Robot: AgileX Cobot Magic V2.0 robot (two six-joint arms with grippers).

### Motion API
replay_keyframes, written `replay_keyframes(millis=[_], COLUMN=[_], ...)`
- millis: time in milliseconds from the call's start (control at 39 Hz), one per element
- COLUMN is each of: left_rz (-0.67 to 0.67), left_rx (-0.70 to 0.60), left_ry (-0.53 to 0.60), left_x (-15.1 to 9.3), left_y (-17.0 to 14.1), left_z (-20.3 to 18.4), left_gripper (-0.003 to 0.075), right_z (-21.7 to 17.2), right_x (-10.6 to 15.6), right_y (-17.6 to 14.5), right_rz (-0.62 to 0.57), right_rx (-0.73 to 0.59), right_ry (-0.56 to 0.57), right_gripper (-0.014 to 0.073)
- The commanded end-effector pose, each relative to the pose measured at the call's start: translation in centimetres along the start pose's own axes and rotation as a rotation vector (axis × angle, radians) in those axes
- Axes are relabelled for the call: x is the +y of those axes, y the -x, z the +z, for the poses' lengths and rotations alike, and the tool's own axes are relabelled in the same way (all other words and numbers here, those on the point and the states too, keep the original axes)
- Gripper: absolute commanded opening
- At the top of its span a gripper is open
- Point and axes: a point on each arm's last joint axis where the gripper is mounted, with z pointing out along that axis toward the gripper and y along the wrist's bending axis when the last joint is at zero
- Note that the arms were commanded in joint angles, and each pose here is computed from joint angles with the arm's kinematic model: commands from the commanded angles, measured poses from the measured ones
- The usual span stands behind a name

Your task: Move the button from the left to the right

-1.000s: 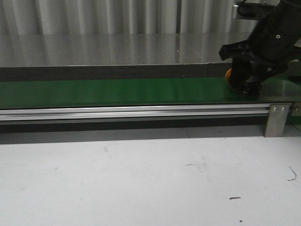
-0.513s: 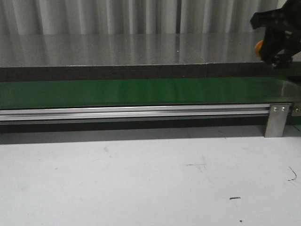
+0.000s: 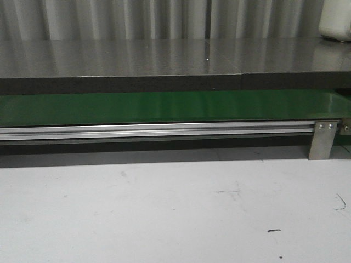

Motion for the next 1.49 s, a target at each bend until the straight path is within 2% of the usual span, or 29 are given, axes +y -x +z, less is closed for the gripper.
replay_keyframes(millis=[0,256,333,436,538,590,718,821,897,1026,1179,1308,1462], left_rz=[-0.020,-0.020,-0.020,-0.020,-0.020,-0.020,-0.020,-0.020,-0.020,-0.020,-0.020,-0.020,-0.020], left_rx=[-0.086,-0.086,-0.086,-0.086,-0.086,-0.086,-0.086,-0.086,-0.086,-0.086,-0.086,-0.086,-0.086], left_ry=[0.005,0.005,0.005,0.005,0.005,0.005,0.005,0.005,0.005,0.005,0.005,0.005,0.005], left_x=[0.1,0.1,0.1,0.1,0.1,0.1,0.1,0.1,0.1,0.1,0.1,0.1,0.1], left_y=[1.4,1.4,1.4,1.4,1.4,1.4,1.4,1.4,1.4,1.4,1.4,1.4,1.4], left_z=[-0.1,-0.1,-0.1,-0.1,-0.1,-0.1,-0.1,-0.1,-0.1,-0.1,-0.1,-0.1,-0.1], left_gripper=[-0.0021,-0.0021,-0.0021,-0.0021,-0.0021,-0.0021,-0.0021,-0.0021,-0.0021,-0.0021,-0.0021,-0.0021,-0.0021], right_z=[-0.9,0.5,0.0,-1.6,-4.4,-5.9,-9.7,-12.1,-13.5,-16.2,-19.5,-21.5,-23.5], right_x=[-1.0,-1.9,-1.9,-1.7,-0.6,0.5,3.8,7.6,9.8,12.7,15.0,15.0,12.7], right_y=[1.7,1.1,1.3,1.9,2.8,3.2,3.5,3.0,2.6,1.6,-2.0,-5.5,-9.4], right_rz=[0.004,0.003,-0.002,-0.006,-0.027,-0.047,-0.109,-0.185,-0.229,-0.290,-0.368,-0.398,-0.393], right_rx=[-0.095,-0.056,-0.066,-0.107,-0.175,-0.208,-0.274,-0.296,-0.326,-0.380,-0.466,-0.542,-0.599], right_ry=[-0.026,-0.045,-0.047,-0.047,-0.033,-0.016,0.045,0.124,0.174,0.252,0.352,0.411,0.428], right_gripper=[0.0225,0.0503,0.0542,0.0542,0.0503,0.0454,0.0223,0.0018,-0.0074,-0.0069,-0.0069,-0.0069,-0.0069])
